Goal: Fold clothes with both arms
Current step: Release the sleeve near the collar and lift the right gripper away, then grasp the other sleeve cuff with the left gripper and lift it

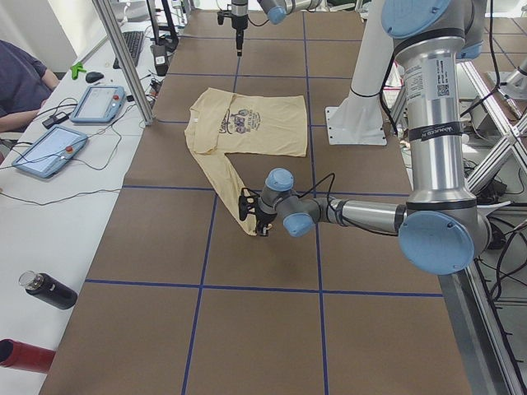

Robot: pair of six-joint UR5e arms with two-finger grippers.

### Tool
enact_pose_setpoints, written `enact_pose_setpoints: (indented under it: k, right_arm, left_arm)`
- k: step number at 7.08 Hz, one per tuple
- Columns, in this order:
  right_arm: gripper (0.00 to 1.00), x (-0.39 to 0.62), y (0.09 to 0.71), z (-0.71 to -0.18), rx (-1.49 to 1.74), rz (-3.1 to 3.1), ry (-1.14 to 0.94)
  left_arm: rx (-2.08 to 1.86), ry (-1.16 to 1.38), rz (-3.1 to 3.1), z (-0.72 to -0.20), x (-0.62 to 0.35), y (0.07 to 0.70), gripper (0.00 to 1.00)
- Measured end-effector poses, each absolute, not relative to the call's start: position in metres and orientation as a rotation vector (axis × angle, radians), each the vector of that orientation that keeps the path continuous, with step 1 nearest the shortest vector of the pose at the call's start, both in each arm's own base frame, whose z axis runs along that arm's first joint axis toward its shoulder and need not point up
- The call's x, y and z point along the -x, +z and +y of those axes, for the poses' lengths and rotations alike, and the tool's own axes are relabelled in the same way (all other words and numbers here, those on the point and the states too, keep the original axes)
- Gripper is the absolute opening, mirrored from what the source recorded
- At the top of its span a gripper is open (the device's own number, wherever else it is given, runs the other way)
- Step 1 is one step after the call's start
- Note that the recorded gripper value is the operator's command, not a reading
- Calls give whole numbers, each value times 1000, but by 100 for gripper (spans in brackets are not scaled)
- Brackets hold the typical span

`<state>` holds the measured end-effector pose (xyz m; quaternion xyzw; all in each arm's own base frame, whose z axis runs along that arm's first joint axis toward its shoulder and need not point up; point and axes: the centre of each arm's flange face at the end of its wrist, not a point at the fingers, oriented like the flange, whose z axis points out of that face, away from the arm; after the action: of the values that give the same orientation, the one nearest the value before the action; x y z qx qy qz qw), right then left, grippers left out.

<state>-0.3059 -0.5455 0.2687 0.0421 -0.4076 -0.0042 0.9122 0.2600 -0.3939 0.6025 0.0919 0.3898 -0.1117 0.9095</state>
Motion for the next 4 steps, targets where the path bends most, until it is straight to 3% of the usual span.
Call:
enact_pose_setpoints:
  k: [4]
  right_arm:
    - [100,281,305,-527,-70,-814,-3]
  left_arm:
    - [-171,-191,994,-394,-245,512,0]
